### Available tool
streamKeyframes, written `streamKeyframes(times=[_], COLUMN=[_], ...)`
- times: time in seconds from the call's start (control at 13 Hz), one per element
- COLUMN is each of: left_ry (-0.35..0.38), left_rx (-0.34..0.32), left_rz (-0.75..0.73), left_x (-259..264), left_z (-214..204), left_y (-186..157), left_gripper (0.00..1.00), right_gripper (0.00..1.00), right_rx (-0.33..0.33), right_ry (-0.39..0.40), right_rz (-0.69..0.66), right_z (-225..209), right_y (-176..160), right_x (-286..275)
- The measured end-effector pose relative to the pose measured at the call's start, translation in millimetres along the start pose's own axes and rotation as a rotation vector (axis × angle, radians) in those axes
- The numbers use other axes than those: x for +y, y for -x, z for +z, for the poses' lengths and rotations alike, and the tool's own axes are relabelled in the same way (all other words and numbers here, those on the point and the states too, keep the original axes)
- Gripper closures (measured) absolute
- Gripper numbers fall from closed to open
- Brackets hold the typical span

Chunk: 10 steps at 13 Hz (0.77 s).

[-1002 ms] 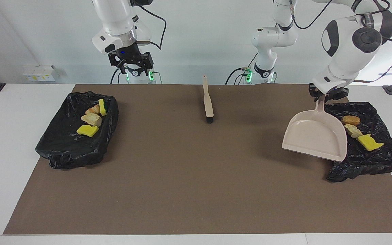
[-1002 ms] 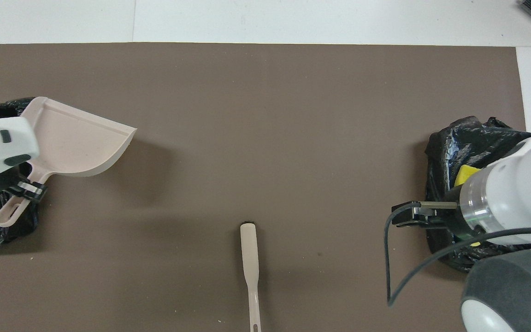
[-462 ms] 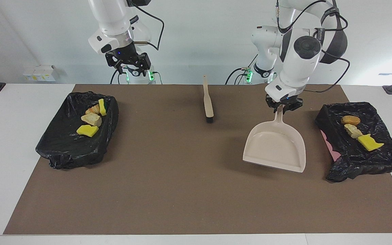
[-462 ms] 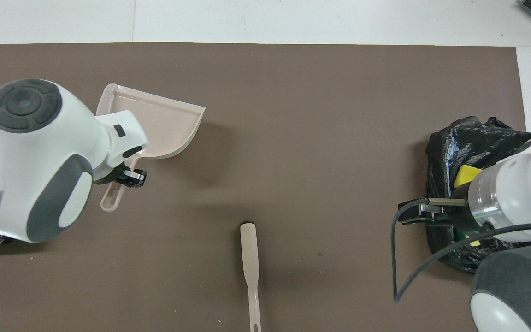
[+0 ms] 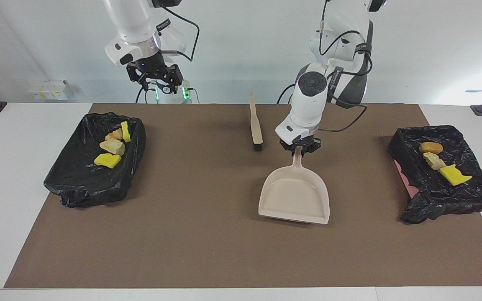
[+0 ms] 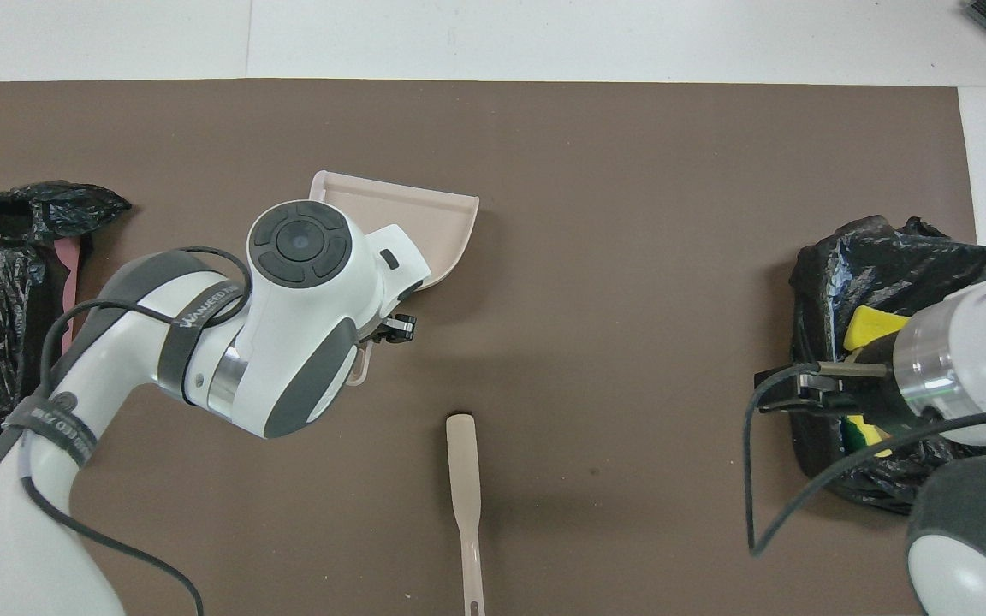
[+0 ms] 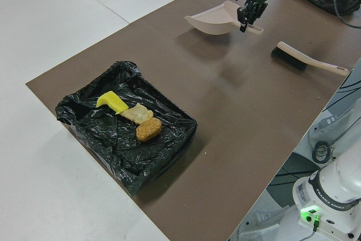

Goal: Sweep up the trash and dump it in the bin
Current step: 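Bring the empty dustpan back and set it on the table with the left gripper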

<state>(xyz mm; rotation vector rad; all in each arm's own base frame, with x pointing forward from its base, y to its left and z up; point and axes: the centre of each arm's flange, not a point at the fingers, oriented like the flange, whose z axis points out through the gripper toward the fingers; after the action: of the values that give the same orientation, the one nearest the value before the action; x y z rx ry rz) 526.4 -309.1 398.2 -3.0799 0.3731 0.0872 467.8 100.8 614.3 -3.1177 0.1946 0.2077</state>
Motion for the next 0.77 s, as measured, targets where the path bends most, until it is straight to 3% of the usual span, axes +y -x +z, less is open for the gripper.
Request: streamKeyframes(times=[0.62, 0.77], left_ry=[0.034, 0.035], left_rx=[0.035, 0.038], left_rz=[-0.09, -0.105], left_x=[47.2, 47.3], left_z=[37.8, 38.9], left_y=[-5.9, -6.8], left_gripper=[0.69, 0.63], right_gripper=[0.0, 0.0], right_rx=[0.046, 0.044], right_ry=[0.062, 0.059], right_rz=[-0.068, -0.058], right_z=[-15.3, -15.0], right_y=[-15.8, -20.0], right_x=[23.1, 28.0])
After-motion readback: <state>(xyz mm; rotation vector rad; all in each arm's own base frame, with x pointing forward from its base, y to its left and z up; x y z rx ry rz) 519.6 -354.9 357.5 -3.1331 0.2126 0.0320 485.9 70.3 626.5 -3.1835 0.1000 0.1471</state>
